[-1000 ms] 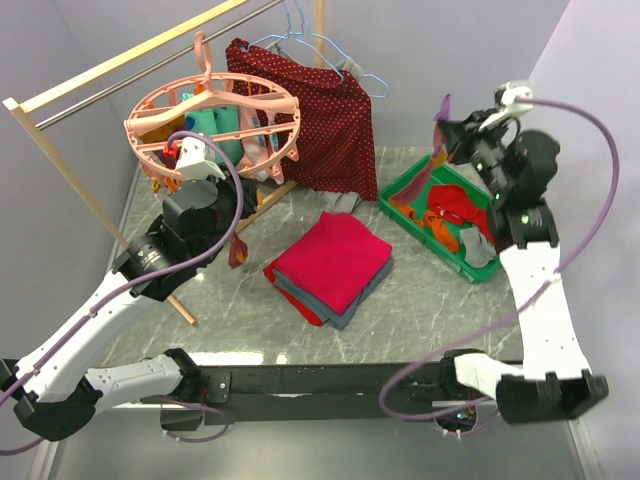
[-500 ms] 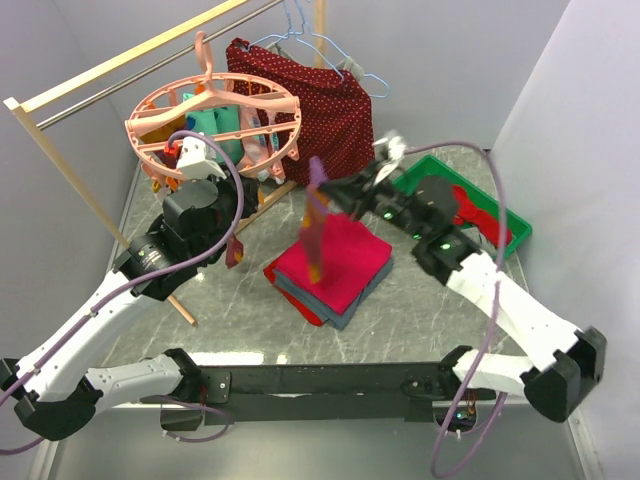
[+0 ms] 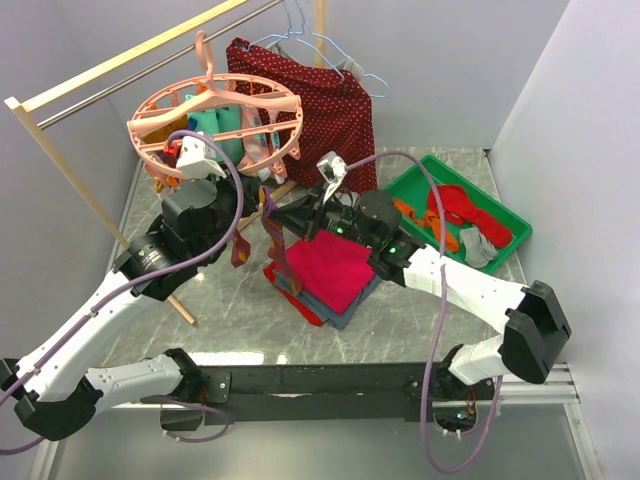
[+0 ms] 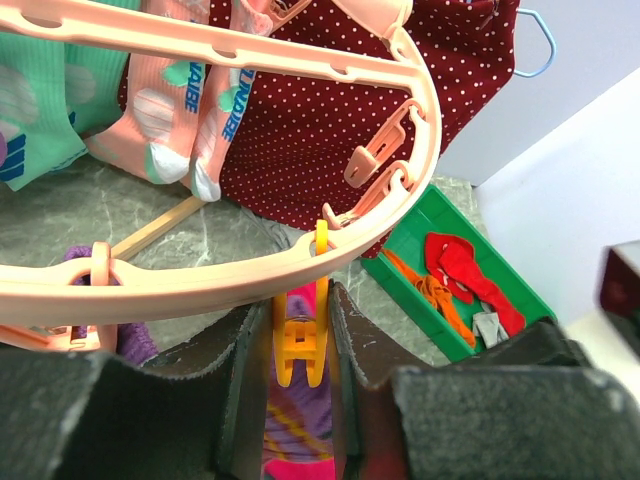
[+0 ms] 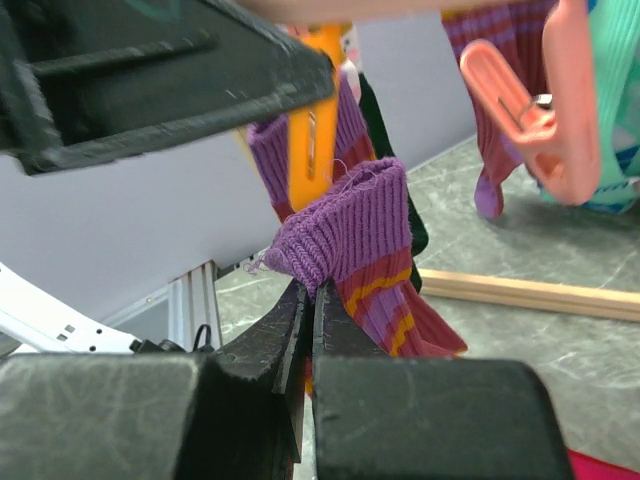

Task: Clip the socks to the hanger
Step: Clamp the sock onto the hanger.

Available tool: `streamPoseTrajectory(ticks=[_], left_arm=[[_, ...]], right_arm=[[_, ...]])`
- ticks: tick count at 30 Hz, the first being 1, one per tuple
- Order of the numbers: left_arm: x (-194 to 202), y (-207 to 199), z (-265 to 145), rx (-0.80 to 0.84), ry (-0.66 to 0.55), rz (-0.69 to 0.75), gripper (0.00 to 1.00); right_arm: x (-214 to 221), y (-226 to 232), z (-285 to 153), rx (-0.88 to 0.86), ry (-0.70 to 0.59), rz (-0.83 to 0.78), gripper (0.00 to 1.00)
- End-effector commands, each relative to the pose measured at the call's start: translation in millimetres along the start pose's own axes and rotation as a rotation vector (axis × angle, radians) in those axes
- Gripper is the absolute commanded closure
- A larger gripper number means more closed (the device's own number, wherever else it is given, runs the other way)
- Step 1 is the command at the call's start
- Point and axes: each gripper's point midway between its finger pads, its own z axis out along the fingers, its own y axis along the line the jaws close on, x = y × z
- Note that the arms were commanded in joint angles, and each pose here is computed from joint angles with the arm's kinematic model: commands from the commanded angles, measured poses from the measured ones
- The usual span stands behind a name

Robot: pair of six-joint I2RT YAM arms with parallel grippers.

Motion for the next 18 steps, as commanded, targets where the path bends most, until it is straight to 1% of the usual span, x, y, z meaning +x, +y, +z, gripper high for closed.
streamPoseTrajectory(ticks=[1,18], left_arm=[[-20.2,-13.2,-5.0,0.048,-0.043,-0.034,0.99],[-18.8,-12.4,-4.6,0.045,-0.04,-0.036,0.99]], right_arm=[[-10.8,6.8,7.6,-0.034,-0.067,0.014,1.0],[0.2,6.7,16.3,-0.049,-0.037,0.037,1.0]])
